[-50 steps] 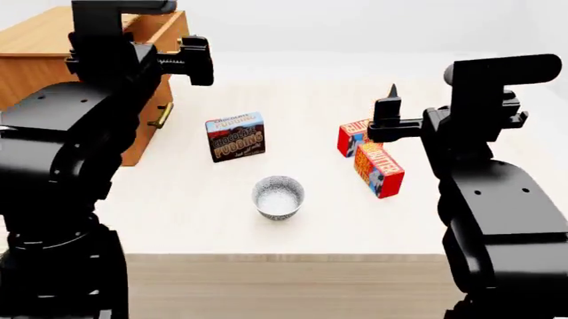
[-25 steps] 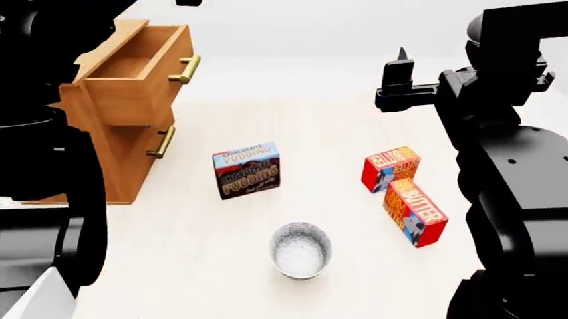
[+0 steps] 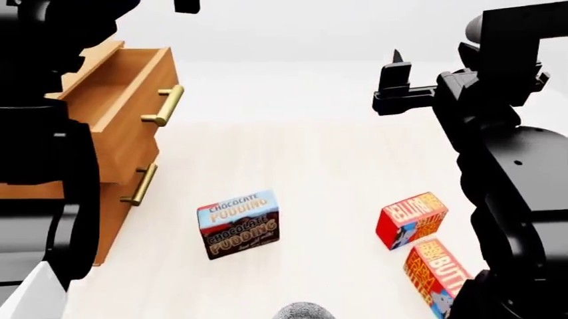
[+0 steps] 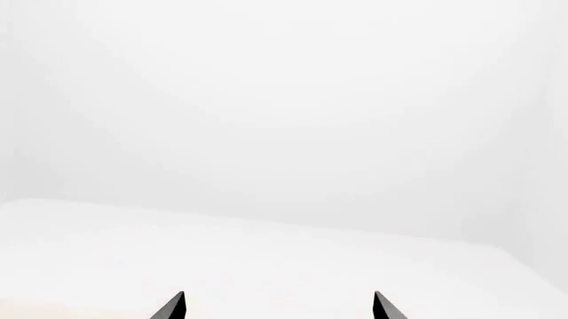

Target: Put the bowl in the top drawer of the cabinet.

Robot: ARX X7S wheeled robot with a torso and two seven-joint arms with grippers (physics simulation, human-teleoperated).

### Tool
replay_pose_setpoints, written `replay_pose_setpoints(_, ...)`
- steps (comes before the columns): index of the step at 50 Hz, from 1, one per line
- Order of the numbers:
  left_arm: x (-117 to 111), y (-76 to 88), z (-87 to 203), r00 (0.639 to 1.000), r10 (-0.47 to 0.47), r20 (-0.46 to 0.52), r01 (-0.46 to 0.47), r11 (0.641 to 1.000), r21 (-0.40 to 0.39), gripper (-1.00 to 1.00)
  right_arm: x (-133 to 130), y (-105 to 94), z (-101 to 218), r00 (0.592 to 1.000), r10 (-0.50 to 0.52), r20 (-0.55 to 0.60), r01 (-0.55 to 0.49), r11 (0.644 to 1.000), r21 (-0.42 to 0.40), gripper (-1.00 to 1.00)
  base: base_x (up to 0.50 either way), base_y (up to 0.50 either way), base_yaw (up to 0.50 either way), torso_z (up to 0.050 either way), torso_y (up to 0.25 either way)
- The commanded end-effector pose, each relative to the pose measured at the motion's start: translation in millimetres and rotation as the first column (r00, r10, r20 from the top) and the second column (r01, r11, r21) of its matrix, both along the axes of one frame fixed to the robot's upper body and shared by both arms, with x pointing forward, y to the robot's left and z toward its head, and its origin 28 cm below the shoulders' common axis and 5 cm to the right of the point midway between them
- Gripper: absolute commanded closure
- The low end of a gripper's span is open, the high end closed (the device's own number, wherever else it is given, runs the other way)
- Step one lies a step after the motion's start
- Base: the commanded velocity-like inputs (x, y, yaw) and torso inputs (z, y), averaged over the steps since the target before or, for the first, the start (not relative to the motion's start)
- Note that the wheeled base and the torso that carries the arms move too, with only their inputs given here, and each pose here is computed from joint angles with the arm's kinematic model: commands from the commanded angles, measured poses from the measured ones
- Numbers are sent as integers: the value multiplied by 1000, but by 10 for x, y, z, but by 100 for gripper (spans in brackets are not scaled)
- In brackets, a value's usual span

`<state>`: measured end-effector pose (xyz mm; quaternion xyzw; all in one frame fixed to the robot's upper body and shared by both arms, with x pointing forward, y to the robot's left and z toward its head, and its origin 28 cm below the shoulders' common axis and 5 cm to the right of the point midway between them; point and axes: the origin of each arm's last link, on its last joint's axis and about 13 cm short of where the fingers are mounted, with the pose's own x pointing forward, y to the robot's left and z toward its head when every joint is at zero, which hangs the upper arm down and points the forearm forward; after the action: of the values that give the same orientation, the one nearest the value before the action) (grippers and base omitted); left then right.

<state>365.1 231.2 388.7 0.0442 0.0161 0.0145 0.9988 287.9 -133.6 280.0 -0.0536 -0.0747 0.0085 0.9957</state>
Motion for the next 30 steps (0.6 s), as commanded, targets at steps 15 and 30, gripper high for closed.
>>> replay_pose_setpoints(15, 350, -4, -90, 980, 132, -148, -128, 991, 41, -100, -15, 23, -67, 999, 24, 36, -22, 999, -48, -100, 333, 0, 0, 0, 1)
replay_pose_setpoints(30, 450, 131, -261, 959, 181, -219, -177, 983, 39, -100, -10, 3, -111, 999, 14, 29, -13, 999, -43, -100, 0, 0, 0, 0, 0)
